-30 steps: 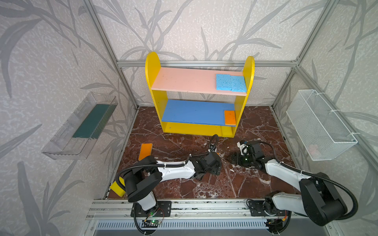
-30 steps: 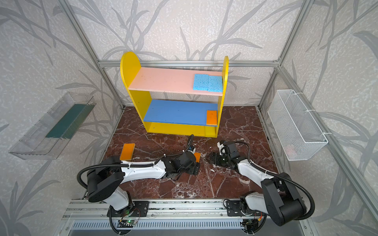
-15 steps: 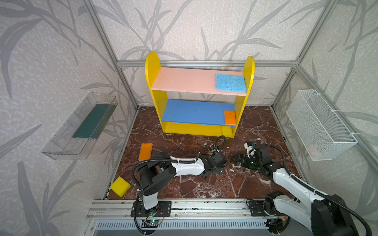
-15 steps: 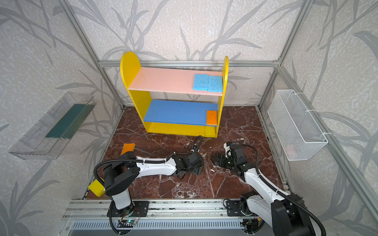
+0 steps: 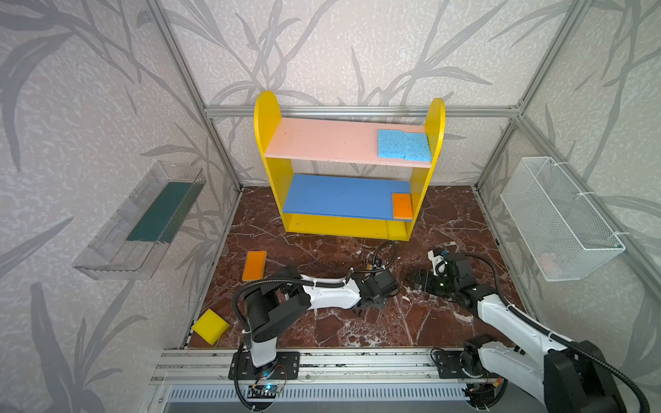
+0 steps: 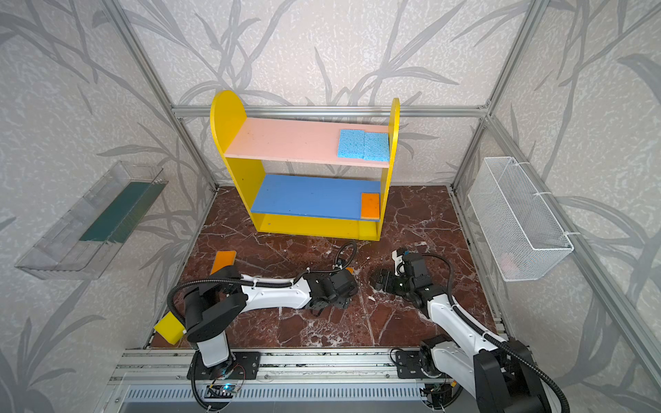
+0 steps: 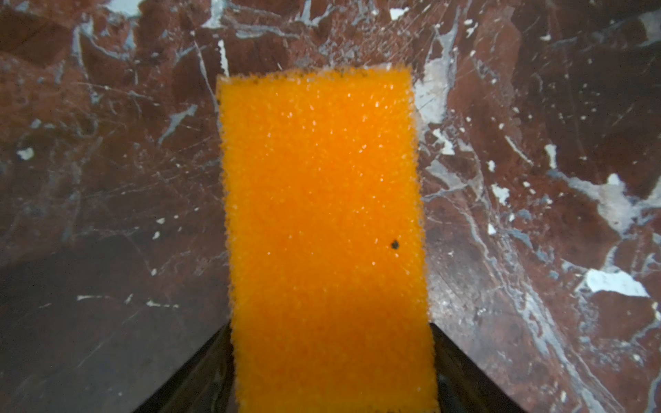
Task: Place and organize the cleaning sponges onto the shelf
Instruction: 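Carry the orange sponge with the left gripper to the blue shelf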
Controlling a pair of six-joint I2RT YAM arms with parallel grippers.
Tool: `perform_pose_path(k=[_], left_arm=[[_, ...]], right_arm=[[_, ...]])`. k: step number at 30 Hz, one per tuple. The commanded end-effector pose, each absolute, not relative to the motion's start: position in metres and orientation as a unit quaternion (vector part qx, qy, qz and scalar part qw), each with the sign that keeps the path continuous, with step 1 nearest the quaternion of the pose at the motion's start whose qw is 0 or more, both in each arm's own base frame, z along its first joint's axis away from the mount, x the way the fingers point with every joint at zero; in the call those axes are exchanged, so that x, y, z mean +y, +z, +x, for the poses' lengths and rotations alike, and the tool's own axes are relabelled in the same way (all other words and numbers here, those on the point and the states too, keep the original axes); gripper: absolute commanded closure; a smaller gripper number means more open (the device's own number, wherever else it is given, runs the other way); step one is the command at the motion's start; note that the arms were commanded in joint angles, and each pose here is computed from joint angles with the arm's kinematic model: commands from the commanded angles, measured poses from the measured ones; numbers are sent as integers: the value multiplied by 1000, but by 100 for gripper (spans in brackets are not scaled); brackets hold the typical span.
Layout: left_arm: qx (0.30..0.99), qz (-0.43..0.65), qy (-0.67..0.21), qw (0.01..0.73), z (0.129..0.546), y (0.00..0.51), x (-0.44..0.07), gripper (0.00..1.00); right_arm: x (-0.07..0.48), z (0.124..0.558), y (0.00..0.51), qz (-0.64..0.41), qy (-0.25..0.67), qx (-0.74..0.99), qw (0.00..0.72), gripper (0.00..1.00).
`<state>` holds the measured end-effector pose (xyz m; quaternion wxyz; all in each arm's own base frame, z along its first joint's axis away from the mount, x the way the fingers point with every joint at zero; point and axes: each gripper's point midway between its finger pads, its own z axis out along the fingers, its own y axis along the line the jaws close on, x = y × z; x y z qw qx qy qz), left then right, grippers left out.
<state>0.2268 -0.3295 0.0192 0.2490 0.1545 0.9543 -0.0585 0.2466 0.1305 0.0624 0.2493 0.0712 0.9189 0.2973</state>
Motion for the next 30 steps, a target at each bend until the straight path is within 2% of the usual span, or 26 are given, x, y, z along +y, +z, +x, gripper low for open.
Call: perform_pose_path(k=[1, 10, 16, 20, 30], left_arm=[[957, 145, -44, 247, 223, 16, -322, 26], [951, 128, -60, 273, 227, 35, -321, 29], [931, 120, -50, 341, 246, 85, -315, 29], [912, 115, -75, 386, 263, 118, -317, 30], [902, 79, -115, 408, 335, 168, -314, 31]], right_arm=[[128, 246, 63, 76, 299, 917, 254, 9], [126, 245, 66, 78, 298, 915, 260, 9], [125, 246, 69, 79, 298, 914, 264, 9], [124, 248, 69, 82, 298, 913, 267, 9], [125, 251, 66, 88, 303, 911, 267, 9]])
